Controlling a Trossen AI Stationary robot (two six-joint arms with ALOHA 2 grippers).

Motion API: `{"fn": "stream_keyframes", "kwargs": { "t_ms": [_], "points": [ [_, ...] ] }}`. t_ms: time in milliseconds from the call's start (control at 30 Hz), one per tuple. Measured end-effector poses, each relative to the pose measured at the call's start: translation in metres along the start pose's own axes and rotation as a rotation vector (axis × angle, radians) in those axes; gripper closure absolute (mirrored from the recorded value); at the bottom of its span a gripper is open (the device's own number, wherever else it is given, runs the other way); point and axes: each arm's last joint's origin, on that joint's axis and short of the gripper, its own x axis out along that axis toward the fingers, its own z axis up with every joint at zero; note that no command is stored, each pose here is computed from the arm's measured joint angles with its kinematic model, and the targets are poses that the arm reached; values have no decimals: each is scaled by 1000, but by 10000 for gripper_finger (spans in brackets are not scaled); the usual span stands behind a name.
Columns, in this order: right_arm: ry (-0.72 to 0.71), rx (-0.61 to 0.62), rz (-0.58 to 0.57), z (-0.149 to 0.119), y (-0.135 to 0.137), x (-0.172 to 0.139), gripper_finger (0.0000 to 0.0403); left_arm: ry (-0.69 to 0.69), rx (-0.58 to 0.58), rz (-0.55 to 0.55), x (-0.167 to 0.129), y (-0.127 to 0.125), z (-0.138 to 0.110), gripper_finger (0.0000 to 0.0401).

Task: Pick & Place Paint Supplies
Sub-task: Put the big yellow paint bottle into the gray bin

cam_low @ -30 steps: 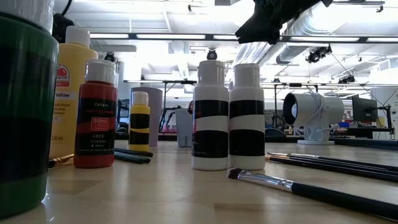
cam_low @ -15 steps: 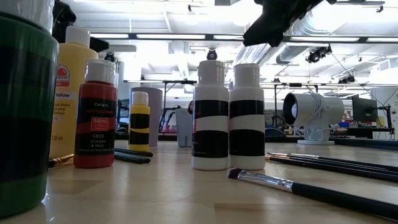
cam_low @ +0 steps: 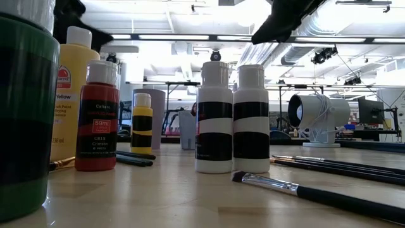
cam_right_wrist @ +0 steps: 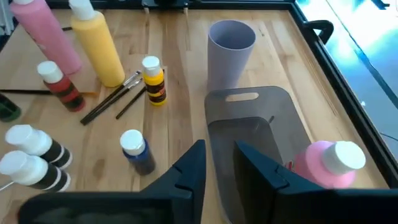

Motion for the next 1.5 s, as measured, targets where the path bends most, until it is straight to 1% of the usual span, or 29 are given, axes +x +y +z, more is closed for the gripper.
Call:
{"fn": "stream_keyframes", "kwargs": {
  "t_ms": [67,100,167,300,400,533,567,667,933,1033,1167,1367,1500],
  "points": [
    [1,6,26,0,1,0,345,-35,25,-52,0,-1,4,401],
    [1,6,42,0,1,0,350,-47,32,-61,0,-2,5,401],
    [-1,8,67,0,2,0,358,-52,35,-59,0,-2,6,401],
    [-1,31,76,0,4,0,371,-48,36,-54,0,-2,5,401],
    [-11,66,43,1,3,0,379,-45,29,-28,1,-1,5,401],
    [-40,104,-47,4,2,0,392,-40,25,-13,1,0,4,401],
    [-44,88,-72,4,2,0,396,-40,25,-13,1,0,4,401],
    [-21,-35,-112,2,4,-6,399,-36,23,-14,1,0,4,401],
    [-97,-34,-82,3,-10,-37,400,-8,12,-13,1,0,1,401],
    [-130,-34,-89,-9,-14,-43,400,-12,13,-13,1,0,2,401],
    [-214,-13,-122,-38,-18,-43,400,-12,14,-13,1,0,2,401],
    [-417,70,-149,-75,-20,-49,401,-13,14,-13,1,0,2,401],
    [-535,105,-118,-94,-18,-54,401,-13,22,-13,1,0,2,401]
  ]
}}
